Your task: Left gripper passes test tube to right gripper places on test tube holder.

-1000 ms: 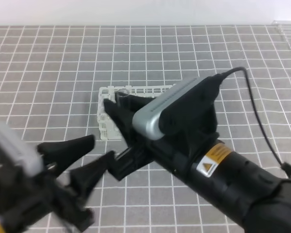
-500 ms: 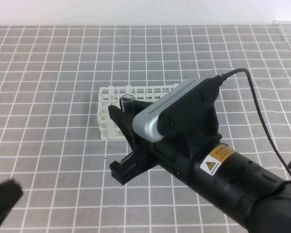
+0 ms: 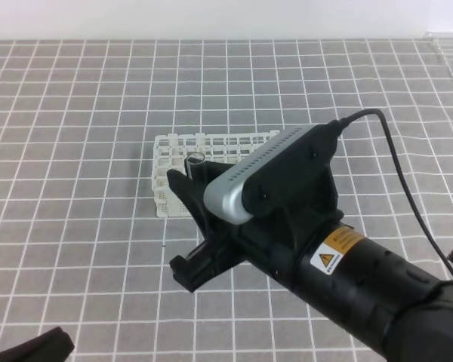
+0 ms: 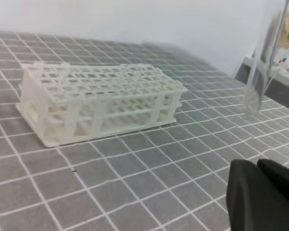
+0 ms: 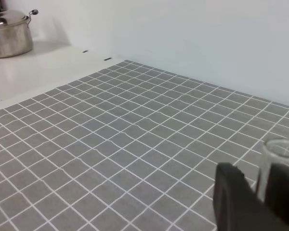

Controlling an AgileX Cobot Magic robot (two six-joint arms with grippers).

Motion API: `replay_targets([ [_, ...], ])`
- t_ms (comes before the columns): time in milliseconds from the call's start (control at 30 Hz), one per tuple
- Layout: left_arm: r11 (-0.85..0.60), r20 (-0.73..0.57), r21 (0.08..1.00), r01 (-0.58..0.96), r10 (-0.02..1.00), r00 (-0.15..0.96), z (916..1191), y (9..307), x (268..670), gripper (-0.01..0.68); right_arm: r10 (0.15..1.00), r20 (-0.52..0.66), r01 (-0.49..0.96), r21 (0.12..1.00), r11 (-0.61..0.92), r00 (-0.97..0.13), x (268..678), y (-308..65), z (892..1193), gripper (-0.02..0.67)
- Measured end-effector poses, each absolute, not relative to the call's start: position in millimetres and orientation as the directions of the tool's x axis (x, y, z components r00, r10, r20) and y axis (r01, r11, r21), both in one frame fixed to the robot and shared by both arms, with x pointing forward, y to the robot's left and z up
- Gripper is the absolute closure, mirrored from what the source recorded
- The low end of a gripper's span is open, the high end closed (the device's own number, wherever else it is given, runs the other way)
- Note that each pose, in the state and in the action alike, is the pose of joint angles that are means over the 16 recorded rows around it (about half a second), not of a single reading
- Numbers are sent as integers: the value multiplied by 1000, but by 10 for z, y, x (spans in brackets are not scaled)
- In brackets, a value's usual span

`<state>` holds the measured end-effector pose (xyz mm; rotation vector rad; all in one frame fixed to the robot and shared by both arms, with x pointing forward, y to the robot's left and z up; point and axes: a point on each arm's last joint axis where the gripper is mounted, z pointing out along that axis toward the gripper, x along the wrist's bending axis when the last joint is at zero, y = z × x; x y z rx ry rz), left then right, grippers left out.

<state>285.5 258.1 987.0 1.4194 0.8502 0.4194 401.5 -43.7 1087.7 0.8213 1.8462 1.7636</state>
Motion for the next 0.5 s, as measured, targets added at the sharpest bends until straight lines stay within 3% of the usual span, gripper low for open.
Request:
replay_targets([
  [500, 103, -260, 957, 273, 727, 636, 9695, 2578, 2860, 673, 691, 77, 107, 994, 2, -719, 4014, -439, 10881, 558],
])
